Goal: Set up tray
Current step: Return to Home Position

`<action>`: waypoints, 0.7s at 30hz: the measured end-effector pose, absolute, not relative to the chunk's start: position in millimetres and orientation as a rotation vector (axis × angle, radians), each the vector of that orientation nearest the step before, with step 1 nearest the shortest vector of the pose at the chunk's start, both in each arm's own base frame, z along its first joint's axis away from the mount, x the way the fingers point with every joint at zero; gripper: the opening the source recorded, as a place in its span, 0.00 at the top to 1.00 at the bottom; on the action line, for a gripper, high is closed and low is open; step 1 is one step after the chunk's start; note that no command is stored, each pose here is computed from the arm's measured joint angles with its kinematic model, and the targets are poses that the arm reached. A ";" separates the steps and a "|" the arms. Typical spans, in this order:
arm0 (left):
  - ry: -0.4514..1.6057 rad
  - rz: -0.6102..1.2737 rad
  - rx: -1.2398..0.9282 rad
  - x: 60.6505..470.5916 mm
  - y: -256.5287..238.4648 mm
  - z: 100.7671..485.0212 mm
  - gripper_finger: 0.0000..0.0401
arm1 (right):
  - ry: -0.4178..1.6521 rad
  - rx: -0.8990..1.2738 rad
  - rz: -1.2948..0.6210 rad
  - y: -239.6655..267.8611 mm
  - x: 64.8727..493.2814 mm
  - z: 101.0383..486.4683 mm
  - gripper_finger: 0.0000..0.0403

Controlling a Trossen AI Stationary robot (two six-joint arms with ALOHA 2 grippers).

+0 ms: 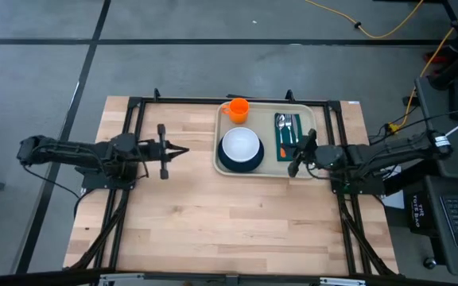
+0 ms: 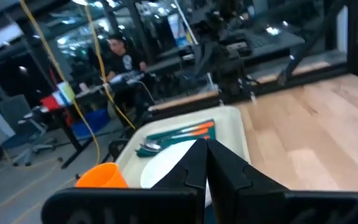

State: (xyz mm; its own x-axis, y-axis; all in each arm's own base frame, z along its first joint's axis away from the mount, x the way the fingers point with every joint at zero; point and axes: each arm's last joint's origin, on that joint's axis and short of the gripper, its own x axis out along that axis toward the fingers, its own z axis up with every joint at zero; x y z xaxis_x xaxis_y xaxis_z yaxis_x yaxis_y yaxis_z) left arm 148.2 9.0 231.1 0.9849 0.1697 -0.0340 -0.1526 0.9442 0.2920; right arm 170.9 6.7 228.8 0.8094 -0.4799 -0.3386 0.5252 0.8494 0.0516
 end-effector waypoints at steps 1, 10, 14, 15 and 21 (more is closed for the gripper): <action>0.044 0.171 0.289 144.1 9.8 230.2 1.00 | 0.298 0.136 -0.526 7.8 171.0 230.2 0.99; -0.065 0.203 0.255 115.9 12.9 200.7 1.00 | 0.269 0.072 -0.472 9.8 170.7 232.8 0.98; -0.093 0.208 0.246 109.0 14.5 191.1 0.99 | 0.276 0.059 -0.439 10.5 171.1 232.8 0.98; -0.095 0.201 0.241 108.0 14.8 188.3 0.99 | 0.275 0.057 -0.421 11.0 171.3 232.3 0.98; -0.064 0.245 0.210 104.1 20.8 176.2 0.99 | 0.172 0.042 -0.342 11.8 165.1 208.1 0.98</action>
State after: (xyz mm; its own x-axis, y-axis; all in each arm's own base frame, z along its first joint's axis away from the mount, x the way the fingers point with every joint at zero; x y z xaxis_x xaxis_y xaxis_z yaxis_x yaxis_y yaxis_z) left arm 104.1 20.8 176.2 0.9682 0.2343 0.0881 -0.2476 0.9484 0.1982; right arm 165.1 11.8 208.1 0.9277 -0.3298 -0.1752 0.3369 0.9415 0.0115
